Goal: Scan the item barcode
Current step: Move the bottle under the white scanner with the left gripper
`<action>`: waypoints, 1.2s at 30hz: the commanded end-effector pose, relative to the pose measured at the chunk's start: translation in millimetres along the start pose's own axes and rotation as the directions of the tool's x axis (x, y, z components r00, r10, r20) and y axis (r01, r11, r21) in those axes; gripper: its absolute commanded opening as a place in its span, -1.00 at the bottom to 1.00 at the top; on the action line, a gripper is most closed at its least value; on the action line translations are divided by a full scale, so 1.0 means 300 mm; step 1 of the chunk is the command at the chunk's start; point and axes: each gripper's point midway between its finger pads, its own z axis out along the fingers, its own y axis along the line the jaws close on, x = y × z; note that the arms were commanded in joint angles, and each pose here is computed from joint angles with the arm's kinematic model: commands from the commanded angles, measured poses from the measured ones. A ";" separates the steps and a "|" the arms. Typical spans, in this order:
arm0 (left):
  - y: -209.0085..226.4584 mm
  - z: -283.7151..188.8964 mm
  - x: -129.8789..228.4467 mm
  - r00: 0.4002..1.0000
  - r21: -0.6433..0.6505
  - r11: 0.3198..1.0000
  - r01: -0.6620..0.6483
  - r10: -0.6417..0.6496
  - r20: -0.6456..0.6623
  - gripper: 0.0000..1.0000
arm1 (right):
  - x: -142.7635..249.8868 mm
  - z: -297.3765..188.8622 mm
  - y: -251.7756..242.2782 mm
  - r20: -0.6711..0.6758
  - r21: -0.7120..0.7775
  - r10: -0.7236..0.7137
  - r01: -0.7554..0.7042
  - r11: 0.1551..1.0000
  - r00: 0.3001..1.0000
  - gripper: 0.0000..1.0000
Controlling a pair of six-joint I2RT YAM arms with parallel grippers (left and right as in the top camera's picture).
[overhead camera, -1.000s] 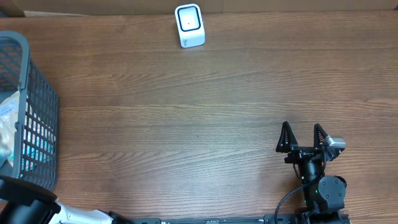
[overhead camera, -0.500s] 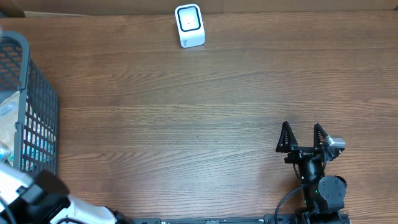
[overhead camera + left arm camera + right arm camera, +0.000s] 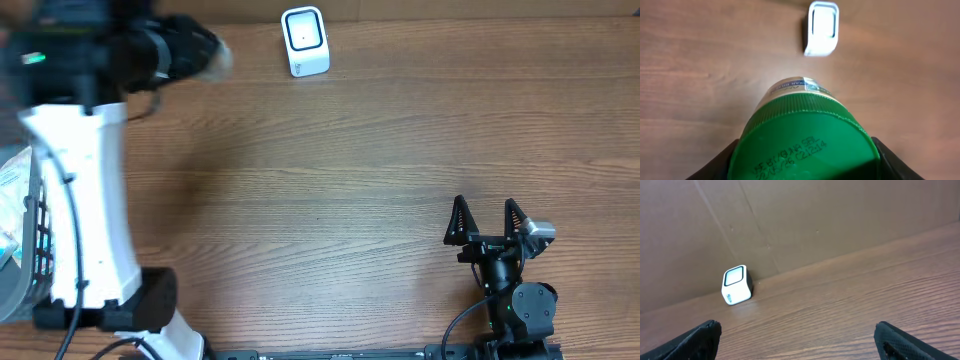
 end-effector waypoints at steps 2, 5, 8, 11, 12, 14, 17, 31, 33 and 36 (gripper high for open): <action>0.024 0.177 0.055 0.988 -0.190 0.974 -0.124 0.104 -0.113 -0.91 | 0.007 0.001 -0.009 0.002 0.011 -0.004 0.004 1.000 1.000 1.00; -0.012 0.318 0.126 0.961 -0.189 0.963 -0.194 0.148 -0.234 -0.91 | 0.007 0.001 -0.009 0.002 0.011 -0.004 0.004 1.000 1.000 0.99; -0.025 0.445 0.195 0.929 -0.196 0.952 -0.234 0.159 -0.335 -0.91 | 0.007 0.001 -0.009 0.001 0.011 -0.004 0.004 1.000 1.000 1.00; -0.024 0.566 0.264 0.891 -0.204 0.942 -0.267 0.161 -0.424 -0.91 | 0.007 0.001 -0.009 0.002 0.011 -0.004 0.004 1.000 1.000 1.00; -0.024 0.603 0.283 0.879 -0.202 0.939 -0.277 0.162 -0.447 -0.92 | 0.007 0.001 -0.009 0.002 0.011 -0.004 0.004 1.000 1.000 1.00; -0.018 0.630 0.298 0.859 -0.192 0.928 -0.319 0.197 -0.473 -0.92 | 0.007 0.001 -0.009 0.001 0.011 -0.004 0.004 1.000 1.000 1.00; -0.003 0.636 0.286 0.864 -0.215 0.921 -0.326 0.198 -0.464 -0.92 | 0.007 0.001 -0.009 0.002 0.011 -0.004 0.004 1.000 1.000 1.00; -0.027 0.645 0.294 0.876 -0.184 0.950 -0.252 0.143 -0.460 -0.92 | 0.007 0.001 -0.009 0.002 0.011 -0.004 0.004 1.000 1.000 1.00; -0.020 0.638 0.305 0.875 -0.202 0.952 -0.231 0.113 -0.470 -0.92 | 0.007 0.001 -0.009 0.001 0.011 -0.004 0.004 1.000 1.000 1.00; -0.005 0.618 0.335 0.864 -0.233 0.951 -0.205 0.064 -0.500 -0.91 | 0.007 0.001 -0.009 0.002 0.011 -0.004 0.004 1.000 1.000 1.00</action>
